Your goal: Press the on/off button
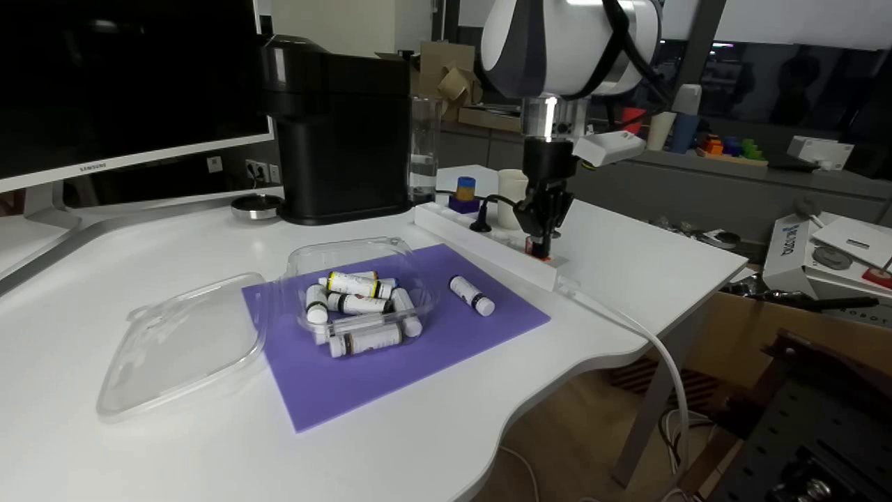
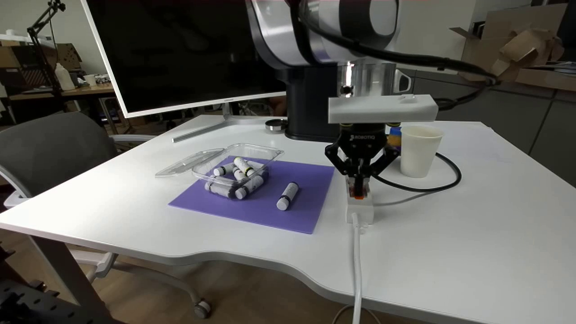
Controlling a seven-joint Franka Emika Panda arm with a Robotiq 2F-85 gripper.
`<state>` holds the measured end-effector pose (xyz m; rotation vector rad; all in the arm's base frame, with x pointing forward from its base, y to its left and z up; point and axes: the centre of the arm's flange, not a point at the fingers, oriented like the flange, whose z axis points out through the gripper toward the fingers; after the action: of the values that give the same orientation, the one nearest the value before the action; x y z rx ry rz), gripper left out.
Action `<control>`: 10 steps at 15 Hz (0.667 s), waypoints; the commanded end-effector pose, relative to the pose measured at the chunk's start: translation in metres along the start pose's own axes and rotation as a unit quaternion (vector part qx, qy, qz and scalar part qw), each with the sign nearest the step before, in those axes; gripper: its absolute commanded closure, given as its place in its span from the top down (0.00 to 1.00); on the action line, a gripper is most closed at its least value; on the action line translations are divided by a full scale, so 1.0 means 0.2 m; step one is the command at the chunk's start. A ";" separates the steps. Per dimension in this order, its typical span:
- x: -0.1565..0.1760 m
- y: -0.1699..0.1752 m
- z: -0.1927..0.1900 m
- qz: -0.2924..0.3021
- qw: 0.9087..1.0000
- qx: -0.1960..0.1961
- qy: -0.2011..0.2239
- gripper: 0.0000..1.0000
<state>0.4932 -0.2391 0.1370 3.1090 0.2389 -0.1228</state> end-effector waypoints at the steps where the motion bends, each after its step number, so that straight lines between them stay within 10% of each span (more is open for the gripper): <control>1: 0.04 0.03 0.03 -0.004 1.000 0.001 -0.010 0.00; 10: 0.06 -0.05 0.13 0.012 0.999 -0.044 -0.030 0.00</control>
<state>0.4980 -0.2318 0.1353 3.0578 0.2489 -0.1648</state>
